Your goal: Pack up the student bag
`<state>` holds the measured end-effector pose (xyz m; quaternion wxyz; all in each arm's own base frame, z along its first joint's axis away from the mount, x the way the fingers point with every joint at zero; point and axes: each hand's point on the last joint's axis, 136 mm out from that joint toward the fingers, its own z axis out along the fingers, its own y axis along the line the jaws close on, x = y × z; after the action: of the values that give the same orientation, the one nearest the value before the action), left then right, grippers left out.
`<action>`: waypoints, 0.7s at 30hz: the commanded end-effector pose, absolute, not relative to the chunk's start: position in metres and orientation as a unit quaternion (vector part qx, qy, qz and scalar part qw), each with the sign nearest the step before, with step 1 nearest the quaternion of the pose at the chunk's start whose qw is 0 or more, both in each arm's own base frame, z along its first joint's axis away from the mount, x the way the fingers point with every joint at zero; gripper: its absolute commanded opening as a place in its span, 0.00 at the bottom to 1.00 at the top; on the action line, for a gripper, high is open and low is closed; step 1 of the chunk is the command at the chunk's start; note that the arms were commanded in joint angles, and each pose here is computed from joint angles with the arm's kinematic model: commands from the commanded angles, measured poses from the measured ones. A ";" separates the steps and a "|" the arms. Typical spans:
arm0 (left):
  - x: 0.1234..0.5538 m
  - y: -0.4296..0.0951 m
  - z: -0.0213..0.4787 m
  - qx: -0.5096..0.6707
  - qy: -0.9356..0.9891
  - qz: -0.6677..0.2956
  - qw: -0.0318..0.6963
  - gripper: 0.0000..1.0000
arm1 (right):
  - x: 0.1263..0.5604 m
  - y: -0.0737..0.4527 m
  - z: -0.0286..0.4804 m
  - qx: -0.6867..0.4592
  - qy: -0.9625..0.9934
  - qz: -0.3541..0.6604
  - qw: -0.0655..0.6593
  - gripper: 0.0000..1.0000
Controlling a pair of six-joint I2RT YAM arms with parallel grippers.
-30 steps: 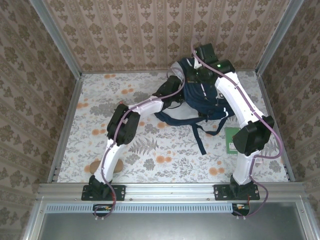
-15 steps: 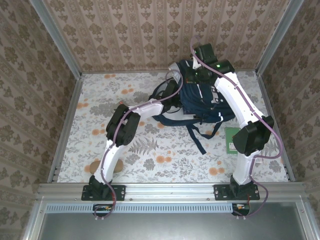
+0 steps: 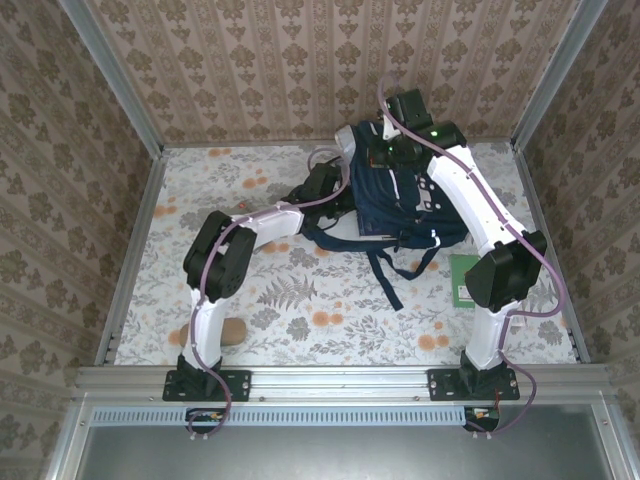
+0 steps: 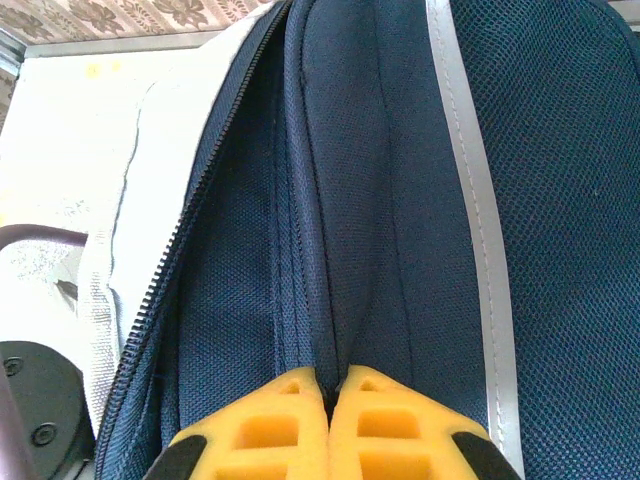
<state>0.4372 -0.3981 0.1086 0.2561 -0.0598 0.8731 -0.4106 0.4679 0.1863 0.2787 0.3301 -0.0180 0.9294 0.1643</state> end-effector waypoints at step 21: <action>0.459 -0.435 0.139 -0.073 0.825 -0.480 0.288 0.00 | 0.467 0.207 0.329 -0.026 0.891 0.235 0.387 0.00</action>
<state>0.4664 -0.4040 0.1317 0.2963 -0.0925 0.8367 -0.4511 0.4675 0.1900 0.2739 0.3232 -0.0121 0.9295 0.1770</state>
